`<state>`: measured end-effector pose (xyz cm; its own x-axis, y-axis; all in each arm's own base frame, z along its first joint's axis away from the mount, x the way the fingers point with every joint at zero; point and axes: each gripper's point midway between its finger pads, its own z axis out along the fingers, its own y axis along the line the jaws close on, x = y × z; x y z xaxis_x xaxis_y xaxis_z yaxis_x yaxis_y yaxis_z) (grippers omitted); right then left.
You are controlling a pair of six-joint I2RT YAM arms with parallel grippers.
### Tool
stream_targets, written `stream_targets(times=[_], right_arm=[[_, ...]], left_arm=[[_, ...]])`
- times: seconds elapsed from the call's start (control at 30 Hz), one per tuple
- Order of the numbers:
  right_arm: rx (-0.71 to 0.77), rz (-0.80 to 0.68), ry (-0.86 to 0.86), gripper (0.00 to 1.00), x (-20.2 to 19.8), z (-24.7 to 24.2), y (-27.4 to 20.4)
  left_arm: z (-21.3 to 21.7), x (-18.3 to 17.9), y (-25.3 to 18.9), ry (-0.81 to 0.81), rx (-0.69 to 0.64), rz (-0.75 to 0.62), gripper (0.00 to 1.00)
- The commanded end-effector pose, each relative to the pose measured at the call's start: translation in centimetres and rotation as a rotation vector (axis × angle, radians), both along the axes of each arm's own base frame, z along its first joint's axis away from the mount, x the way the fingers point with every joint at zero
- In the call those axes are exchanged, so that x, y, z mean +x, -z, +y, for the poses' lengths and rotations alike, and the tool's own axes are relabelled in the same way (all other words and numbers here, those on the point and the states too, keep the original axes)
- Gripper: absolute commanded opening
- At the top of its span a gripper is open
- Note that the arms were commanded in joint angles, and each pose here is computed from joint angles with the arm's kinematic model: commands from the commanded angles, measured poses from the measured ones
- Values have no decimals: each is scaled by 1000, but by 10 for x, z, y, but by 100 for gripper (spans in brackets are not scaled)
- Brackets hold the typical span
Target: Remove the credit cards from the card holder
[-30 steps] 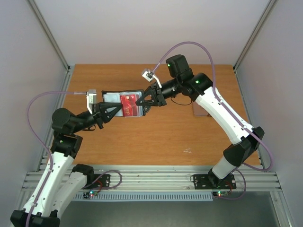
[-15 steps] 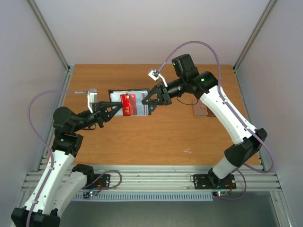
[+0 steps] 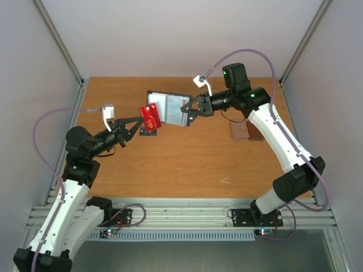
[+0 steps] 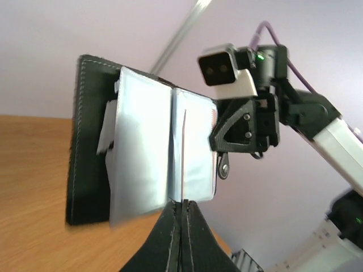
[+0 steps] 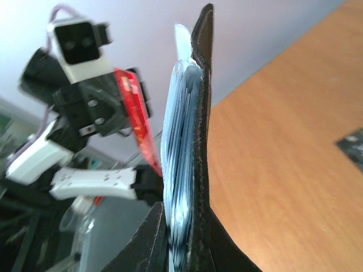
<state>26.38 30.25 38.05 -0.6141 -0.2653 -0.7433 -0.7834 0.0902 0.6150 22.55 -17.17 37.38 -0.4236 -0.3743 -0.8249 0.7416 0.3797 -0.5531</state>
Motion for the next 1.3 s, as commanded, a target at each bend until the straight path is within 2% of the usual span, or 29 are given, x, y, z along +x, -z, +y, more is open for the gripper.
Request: stream_targets(times=[0.0,0.2,0.43,0.57,0.73,1.1,1.27], right_arm=[[10,32,211,1,38,-18,-4],[-50,132,469,1,84,-36,24],[-77,137,552,1,91,-45,31],[-92,155,563,1,96,-44,37],[-140,170,568,1,105,-43,45],[-194,157,511,1,128,-31,43],[-196,156,502,1,135,-28,45]], left_arm=[[22,30,22,-199,-37,164,0],[54,73,69,-433,-154,418,0],[124,109,172,-799,-239,745,0],[161,125,204,-931,-318,833,0],[189,136,245,-1055,-333,919,0],[204,161,298,-1139,-341,1066,0],[197,163,319,-1136,-348,1149,0]])
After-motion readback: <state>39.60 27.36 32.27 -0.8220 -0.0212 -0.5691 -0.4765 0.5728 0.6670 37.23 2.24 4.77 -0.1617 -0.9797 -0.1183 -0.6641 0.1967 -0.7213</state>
